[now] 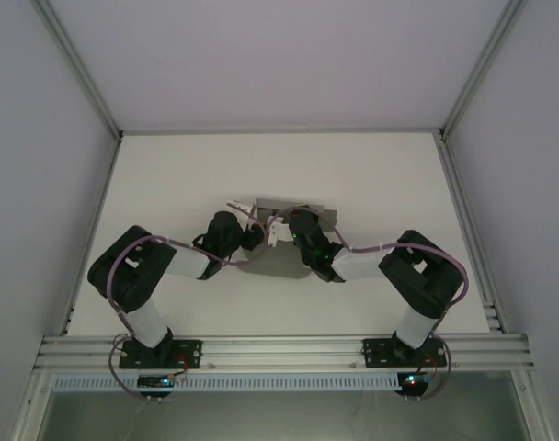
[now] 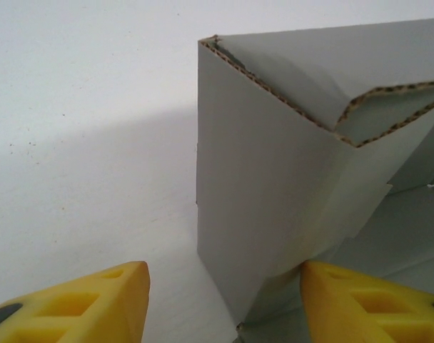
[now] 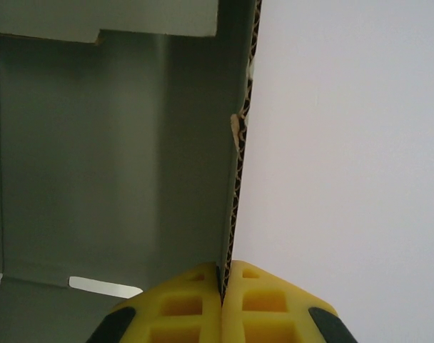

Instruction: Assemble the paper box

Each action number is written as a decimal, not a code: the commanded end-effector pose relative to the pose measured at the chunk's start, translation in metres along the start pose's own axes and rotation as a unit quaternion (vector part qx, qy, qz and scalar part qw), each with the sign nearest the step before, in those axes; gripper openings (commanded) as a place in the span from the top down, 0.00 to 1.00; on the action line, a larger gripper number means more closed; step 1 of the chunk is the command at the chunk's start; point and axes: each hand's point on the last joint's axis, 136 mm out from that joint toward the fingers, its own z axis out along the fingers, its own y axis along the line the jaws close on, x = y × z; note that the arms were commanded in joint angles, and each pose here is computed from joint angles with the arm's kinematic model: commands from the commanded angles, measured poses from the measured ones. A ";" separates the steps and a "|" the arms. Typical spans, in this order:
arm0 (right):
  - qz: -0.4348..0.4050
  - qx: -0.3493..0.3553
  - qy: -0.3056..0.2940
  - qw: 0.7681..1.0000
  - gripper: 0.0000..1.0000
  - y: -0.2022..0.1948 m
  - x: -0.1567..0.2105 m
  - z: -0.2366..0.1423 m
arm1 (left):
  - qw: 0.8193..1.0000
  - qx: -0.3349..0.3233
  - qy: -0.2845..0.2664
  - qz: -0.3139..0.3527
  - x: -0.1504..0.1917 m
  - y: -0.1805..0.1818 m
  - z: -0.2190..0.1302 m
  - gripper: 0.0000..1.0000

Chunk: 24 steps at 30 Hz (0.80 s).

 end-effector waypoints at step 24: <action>0.014 -0.131 -0.031 0.991 1.00 0.041 0.003 -0.007 | 0.996 0.037 -0.076 0.024 -0.039 -0.002 0.007 0.28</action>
